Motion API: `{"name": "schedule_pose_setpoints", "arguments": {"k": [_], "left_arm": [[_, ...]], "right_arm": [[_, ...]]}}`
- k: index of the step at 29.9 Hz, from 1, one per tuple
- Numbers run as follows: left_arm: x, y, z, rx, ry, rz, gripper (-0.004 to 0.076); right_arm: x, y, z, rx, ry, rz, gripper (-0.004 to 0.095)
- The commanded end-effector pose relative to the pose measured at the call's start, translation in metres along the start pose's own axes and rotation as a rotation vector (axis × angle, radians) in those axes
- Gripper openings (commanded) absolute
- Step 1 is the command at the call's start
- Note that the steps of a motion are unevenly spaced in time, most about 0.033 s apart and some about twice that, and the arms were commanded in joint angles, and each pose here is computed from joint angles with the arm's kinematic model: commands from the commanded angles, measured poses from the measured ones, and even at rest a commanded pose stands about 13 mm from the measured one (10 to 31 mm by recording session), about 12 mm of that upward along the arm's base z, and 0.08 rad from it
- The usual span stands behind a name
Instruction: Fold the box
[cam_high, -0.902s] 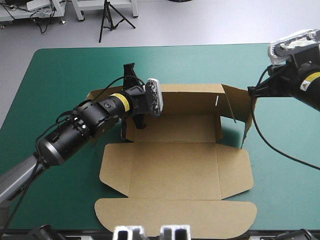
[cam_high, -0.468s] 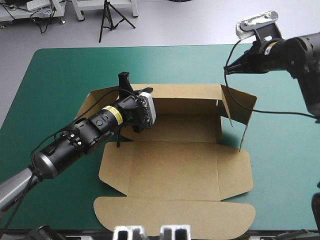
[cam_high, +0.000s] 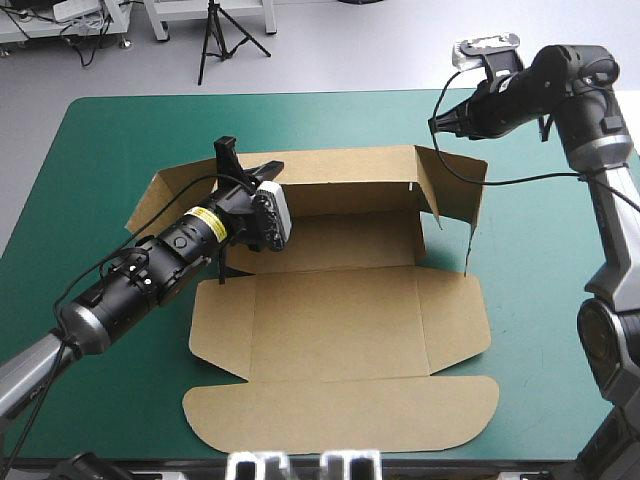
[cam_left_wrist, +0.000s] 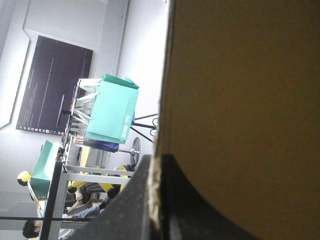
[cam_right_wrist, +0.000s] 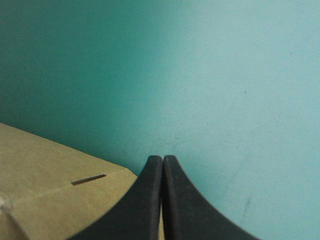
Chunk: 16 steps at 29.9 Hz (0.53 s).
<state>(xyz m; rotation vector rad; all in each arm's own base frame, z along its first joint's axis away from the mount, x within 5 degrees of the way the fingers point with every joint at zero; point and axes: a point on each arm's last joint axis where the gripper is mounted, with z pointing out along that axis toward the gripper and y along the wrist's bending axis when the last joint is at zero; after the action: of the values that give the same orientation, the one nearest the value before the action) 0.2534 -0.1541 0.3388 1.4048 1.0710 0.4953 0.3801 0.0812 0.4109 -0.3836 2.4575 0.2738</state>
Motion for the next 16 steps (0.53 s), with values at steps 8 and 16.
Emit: {"name": "schedule_pose_setpoints", "arguments": {"k": [8,16], "left_arm": [[-0.013,0.023,-0.012,-0.192,-0.115,-0.025,-0.0009],[-0.01,0.024,-0.012,-0.211,-0.082,-0.054,-0.0009]], "right_arm": [[-0.001,0.005,0.015,-0.109,0.012,0.0,-0.0019],[0.026,0.009,0.028,-0.174,0.135,0.002,-0.0019]]}}
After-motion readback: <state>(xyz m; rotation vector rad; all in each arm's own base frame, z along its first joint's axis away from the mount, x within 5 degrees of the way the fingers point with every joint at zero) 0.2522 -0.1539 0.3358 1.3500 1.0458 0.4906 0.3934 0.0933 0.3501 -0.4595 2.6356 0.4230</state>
